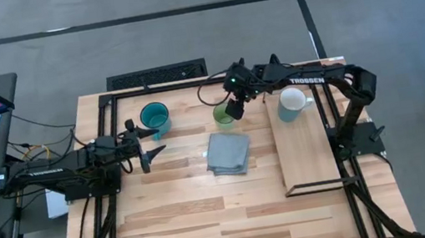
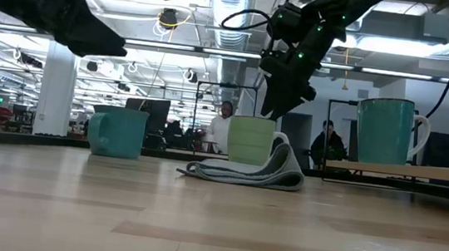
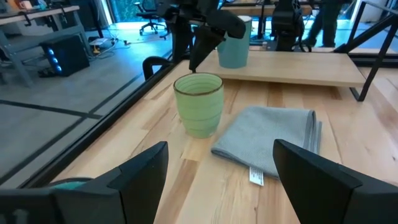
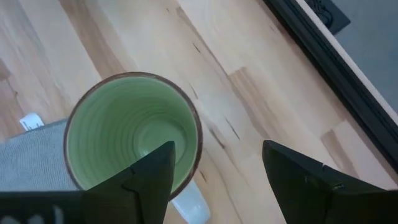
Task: Stack small to large cups/mugs on shelf
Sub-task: Put the green mug on the shelf
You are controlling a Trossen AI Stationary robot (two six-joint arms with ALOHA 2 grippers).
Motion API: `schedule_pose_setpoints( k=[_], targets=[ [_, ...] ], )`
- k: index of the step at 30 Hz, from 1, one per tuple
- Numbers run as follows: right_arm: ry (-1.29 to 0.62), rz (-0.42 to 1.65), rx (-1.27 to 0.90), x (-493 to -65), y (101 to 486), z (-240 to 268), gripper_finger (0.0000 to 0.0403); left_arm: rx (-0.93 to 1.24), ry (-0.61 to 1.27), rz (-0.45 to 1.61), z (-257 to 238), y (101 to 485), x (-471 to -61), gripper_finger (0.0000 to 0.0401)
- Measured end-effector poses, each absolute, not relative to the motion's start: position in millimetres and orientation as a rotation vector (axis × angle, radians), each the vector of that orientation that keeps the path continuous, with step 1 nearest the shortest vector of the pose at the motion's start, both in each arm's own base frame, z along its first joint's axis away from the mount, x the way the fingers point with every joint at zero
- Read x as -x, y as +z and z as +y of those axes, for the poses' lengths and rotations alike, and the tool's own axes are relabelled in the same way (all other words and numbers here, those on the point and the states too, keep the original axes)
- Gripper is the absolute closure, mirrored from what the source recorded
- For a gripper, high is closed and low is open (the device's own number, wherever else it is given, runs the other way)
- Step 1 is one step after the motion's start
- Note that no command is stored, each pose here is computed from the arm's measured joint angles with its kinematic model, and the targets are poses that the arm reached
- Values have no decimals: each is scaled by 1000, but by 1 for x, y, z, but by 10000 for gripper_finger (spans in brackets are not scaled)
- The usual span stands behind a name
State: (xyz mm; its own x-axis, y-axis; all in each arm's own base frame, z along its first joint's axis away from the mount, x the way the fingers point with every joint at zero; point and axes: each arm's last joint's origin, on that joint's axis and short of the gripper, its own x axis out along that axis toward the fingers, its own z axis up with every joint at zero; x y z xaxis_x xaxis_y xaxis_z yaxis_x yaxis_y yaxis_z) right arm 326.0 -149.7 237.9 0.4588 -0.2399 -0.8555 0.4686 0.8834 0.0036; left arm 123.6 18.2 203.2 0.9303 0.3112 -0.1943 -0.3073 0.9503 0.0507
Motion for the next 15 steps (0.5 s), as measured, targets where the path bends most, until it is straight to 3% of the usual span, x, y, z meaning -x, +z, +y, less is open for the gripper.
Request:
schedule_pose_setpoints(
  k=[15],
  targets=[
    [-456,1011,-292,-326,237,-146,138,-17,317,208,18,203,-124,120]
  ],
)
